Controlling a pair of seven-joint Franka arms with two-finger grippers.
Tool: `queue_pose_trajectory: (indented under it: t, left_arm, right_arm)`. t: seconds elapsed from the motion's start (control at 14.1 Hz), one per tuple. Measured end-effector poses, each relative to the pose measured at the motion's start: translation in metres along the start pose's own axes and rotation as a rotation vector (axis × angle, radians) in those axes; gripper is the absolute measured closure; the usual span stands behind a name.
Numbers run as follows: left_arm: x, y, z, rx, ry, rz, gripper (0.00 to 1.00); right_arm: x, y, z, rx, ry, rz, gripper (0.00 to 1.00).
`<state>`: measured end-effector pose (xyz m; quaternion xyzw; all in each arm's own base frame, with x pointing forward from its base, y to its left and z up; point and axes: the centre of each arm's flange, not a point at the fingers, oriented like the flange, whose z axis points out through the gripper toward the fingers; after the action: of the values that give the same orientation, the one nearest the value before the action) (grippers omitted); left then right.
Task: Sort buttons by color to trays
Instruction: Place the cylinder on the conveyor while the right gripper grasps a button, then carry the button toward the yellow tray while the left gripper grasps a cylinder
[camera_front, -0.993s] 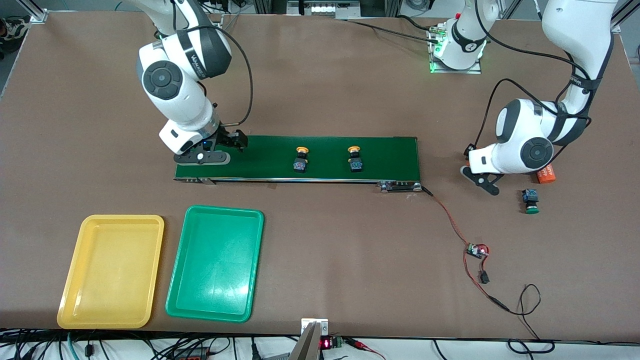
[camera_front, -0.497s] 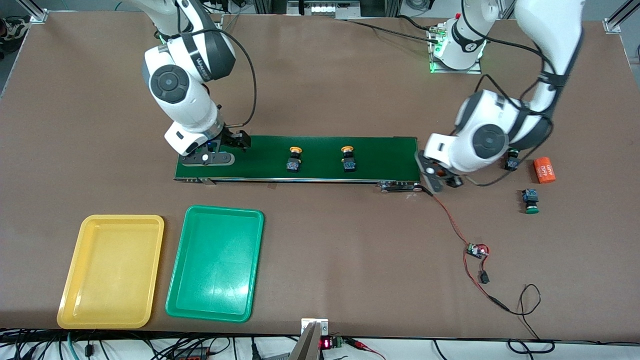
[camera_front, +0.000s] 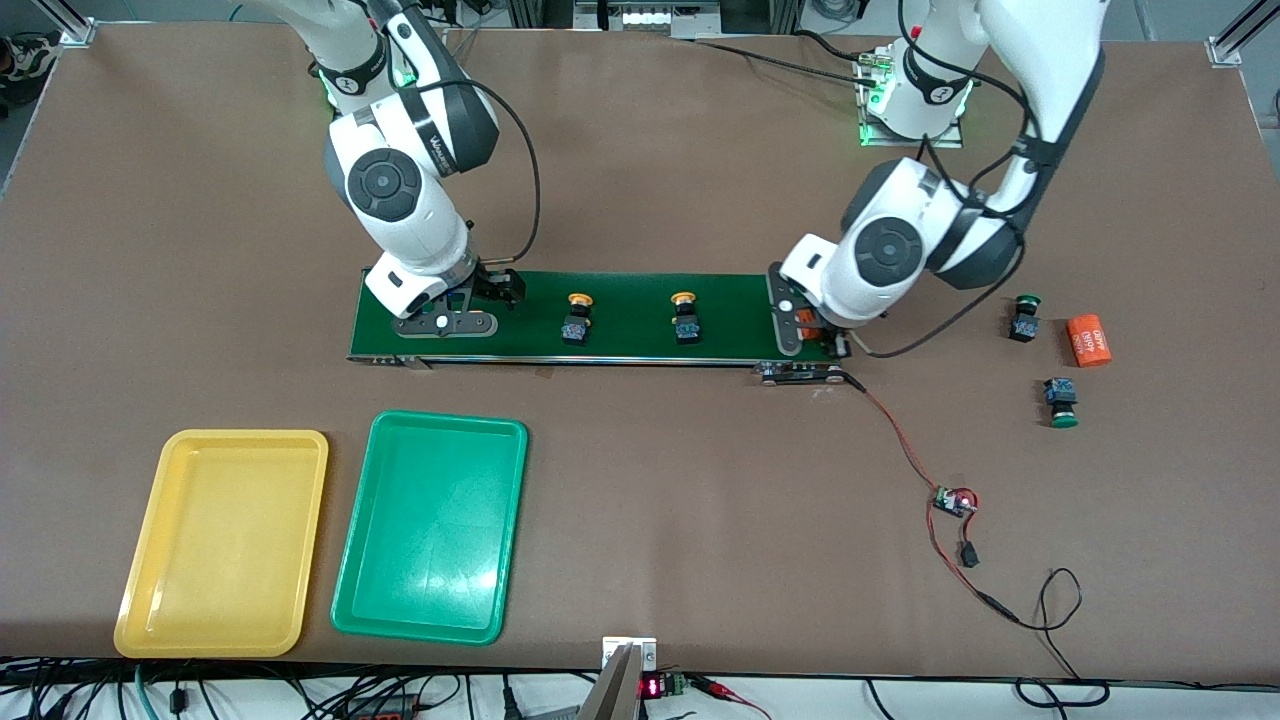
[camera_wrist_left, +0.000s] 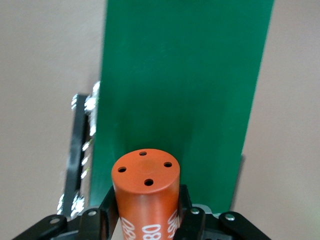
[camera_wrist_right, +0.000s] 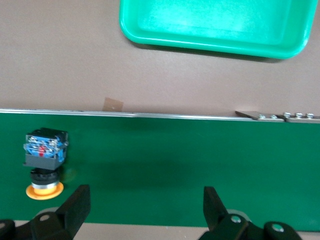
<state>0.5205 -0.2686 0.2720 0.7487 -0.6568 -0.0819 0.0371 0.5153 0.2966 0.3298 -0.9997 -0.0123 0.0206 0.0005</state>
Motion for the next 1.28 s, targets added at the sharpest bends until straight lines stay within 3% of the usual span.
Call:
queue_pose_trajectory:
  t: [0.14, 0.21, 0.57, 0.78, 1.06, 1.28]
  left_arm:
    - [0.015, 0.011, 0.000, 0.018, -0.020, 0.040, 0.50]
    - [0.020, 0.014, -0.001, 0.029, -0.030, 0.043, 0.45]
    - [0.021, 0.013, -0.007, 0.046, -0.029, 0.016, 0.00]
    - [0.007, 0.003, -0.029, 0.070, -0.028, -0.027, 0.00]
    - [-0.066, -0.041, -0.081, 0.145, 0.000, -0.181, 0.00]
    - [-0.125, -0.066, -0.109, 0.175, 0.043, -0.438, 0.00]
  right_arm:
    - [0.000, -0.007, 0.008, 0.007, 0.010, 0.000, 0.00]
    - [-0.001, -0.011, 0.013, 0.007, 0.010, 0.013, 0.00]
    - [-0.004, -0.023, 0.025, 0.006, 0.009, 0.038, 0.00]
    - [-0.003, -0.025, 0.029, 0.010, 0.017, 0.037, 0.00]
    - [-0.004, -0.028, 0.031, 0.011, 0.019, 0.033, 0.00]
    - [-0.004, -0.028, 0.032, 0.010, 0.018, 0.034, 0.00]
